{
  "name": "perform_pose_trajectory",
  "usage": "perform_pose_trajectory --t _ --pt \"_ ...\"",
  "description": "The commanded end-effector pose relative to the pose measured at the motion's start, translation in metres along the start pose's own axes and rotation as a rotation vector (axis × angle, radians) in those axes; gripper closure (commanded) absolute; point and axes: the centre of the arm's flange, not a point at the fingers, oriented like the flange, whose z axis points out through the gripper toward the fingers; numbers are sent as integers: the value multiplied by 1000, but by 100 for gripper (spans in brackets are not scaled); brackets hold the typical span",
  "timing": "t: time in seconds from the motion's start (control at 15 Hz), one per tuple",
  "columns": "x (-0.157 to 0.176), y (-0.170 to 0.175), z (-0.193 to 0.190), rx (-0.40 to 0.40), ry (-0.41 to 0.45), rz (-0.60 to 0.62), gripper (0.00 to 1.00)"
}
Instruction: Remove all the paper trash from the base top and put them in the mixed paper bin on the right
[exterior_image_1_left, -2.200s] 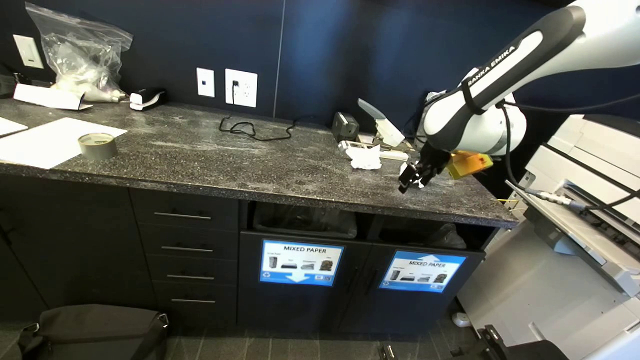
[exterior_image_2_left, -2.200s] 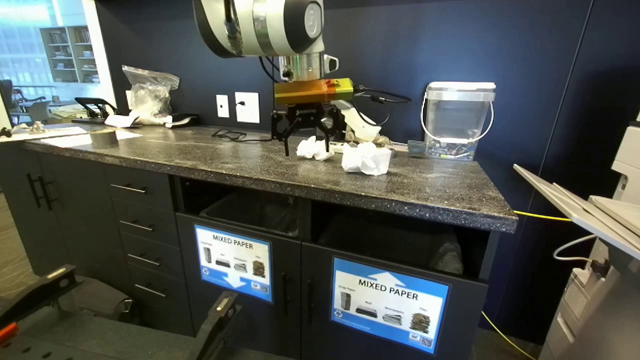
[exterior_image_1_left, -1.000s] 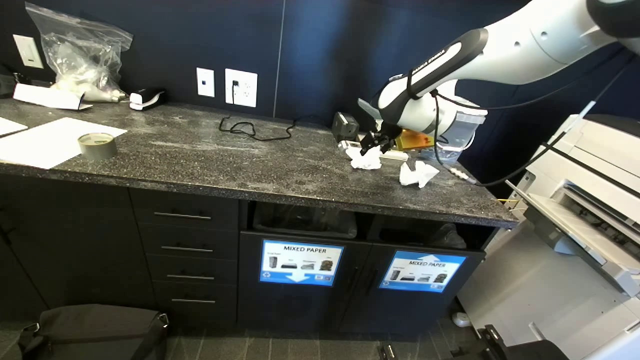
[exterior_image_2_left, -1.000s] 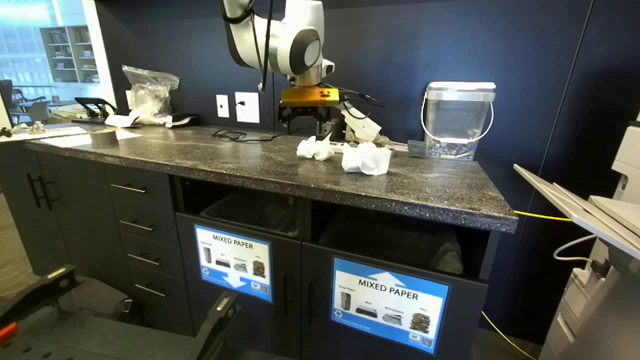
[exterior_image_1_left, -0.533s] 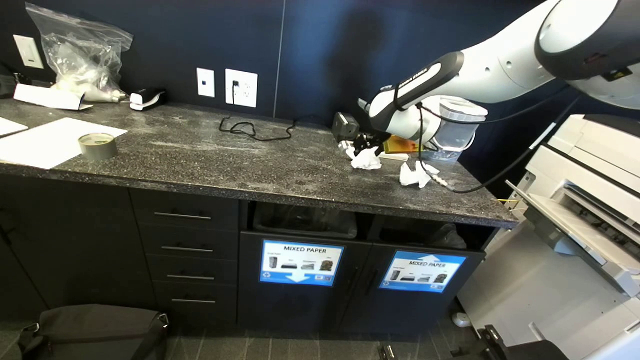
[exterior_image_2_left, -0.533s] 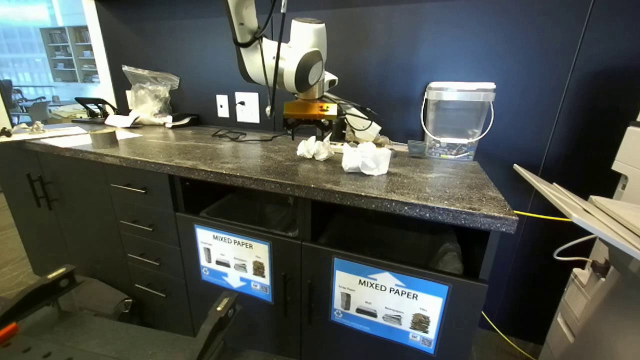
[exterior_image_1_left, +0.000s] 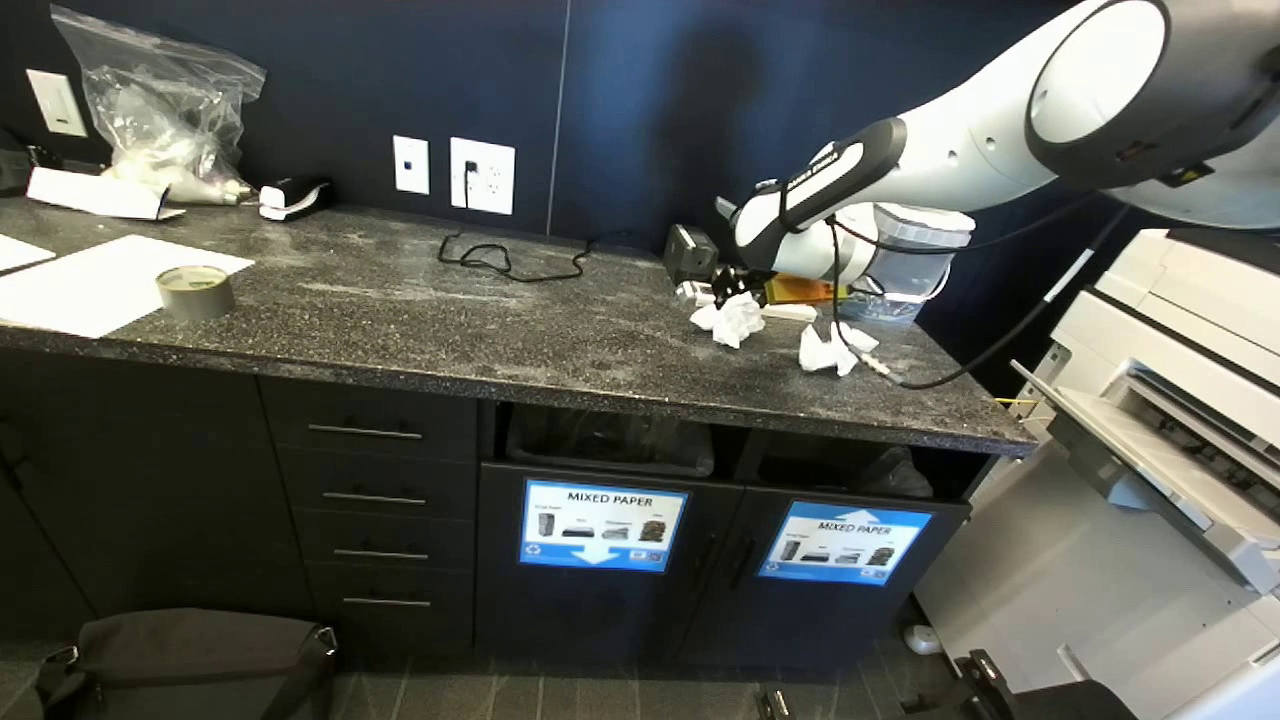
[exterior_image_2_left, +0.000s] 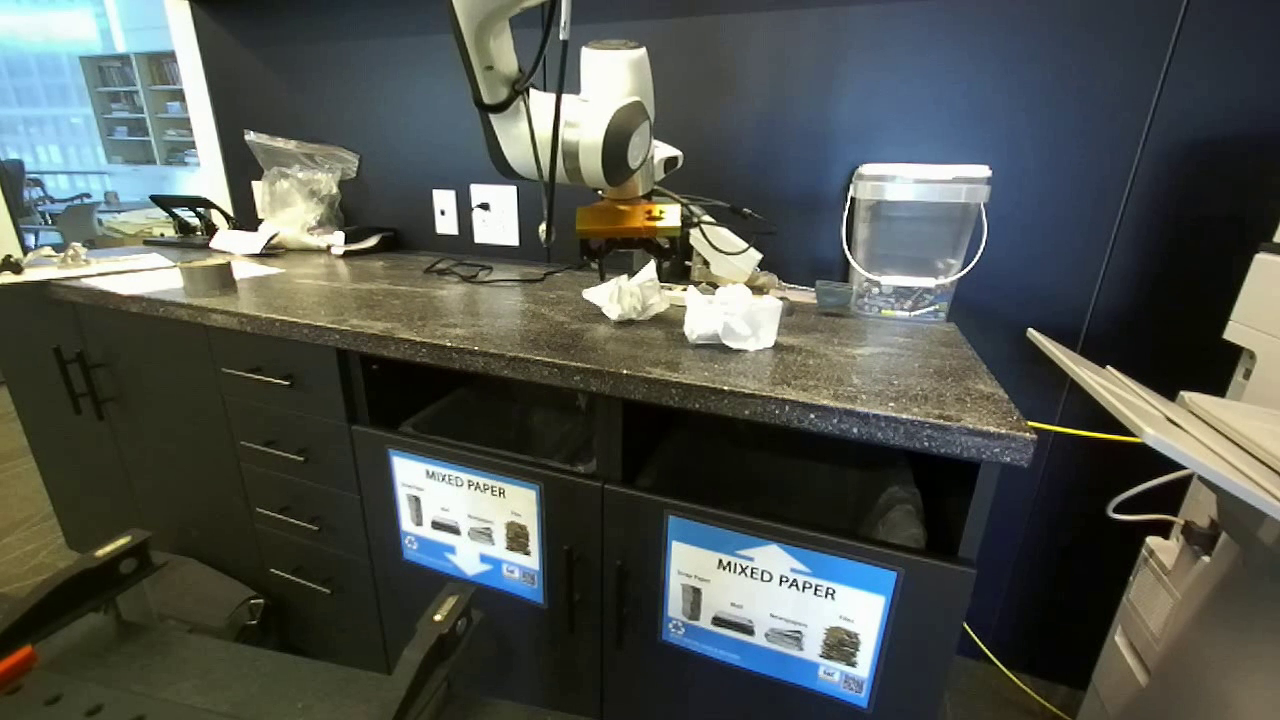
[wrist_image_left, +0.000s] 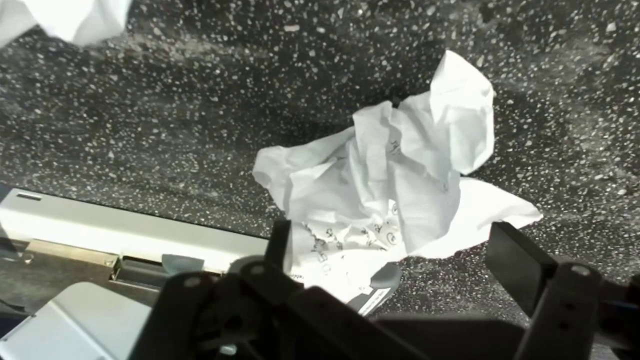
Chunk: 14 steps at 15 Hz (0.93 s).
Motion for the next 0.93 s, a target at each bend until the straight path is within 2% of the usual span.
perform_pose_trajectory --t 0.0,0.87 --pt "14 -2 9 -17 3 -1 0" --pt "18 -16 36 -20 -2 -55 0"
